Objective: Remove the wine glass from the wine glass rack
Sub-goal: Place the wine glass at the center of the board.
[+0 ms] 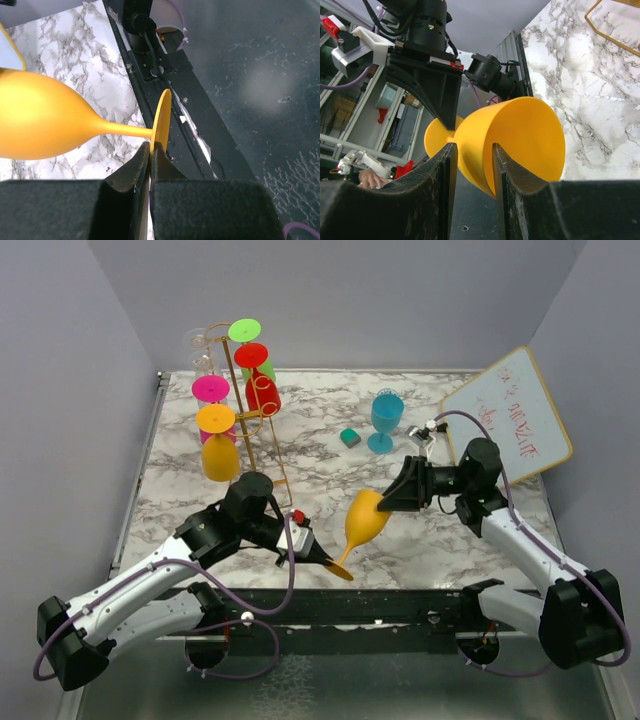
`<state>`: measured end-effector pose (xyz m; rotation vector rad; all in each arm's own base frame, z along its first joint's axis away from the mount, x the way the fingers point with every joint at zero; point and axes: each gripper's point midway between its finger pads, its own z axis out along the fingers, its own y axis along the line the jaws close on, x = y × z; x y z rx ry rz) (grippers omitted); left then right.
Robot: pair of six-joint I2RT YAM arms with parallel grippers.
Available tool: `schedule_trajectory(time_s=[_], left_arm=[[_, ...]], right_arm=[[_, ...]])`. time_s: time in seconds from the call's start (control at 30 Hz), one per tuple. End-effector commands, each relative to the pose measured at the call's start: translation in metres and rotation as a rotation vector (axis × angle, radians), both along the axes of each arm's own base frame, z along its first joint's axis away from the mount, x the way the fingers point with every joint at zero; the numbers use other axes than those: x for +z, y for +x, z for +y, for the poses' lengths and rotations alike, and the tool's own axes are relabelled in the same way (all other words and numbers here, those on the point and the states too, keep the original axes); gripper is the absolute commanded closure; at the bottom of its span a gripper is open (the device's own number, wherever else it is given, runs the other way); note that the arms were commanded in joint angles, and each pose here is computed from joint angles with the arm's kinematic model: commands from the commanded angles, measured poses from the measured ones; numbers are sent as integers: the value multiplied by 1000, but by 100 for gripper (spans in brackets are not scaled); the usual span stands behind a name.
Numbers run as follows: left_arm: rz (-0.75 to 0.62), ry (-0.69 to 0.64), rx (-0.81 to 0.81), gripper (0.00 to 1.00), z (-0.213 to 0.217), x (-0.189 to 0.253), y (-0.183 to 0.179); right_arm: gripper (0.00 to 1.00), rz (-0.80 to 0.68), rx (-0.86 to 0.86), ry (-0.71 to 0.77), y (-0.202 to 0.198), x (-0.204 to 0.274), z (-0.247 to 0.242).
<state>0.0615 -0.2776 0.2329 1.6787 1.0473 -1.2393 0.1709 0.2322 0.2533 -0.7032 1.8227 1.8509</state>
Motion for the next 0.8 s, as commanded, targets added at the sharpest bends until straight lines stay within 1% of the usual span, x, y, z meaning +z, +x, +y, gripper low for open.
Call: schedule_trajectory(time_s=[0.0,0.1,0.37,0.43,0.5,0.53,0.67,0.77], left_arm=[[-62,77,49,100,2,-13,14],[-70,109,53,100,3,-18,18],[-112,126,86,100,5,-21,26],[-130,139,120,100,7,-23,31],[-146,162,158,100,10,-27,37],[-150,174,168,100,12,-29,39],[-168,193,158,100,13,-33,40],[-179,189,148,100,12,-33,41]], right_arm=[[62,-46,76,0,-17,13,2],[69,-61,56,-7,-14,15,3],[70,-46,83,-8,-11,15,4],[64,-42,86,-7,-10,15,5],[54,-42,89,-6,-10,15,5],[53,-42,91,-7,-10,13,5],[53,-39,101,-6,-9,14,6],[57,-47,107,-3,-9,18,7]])
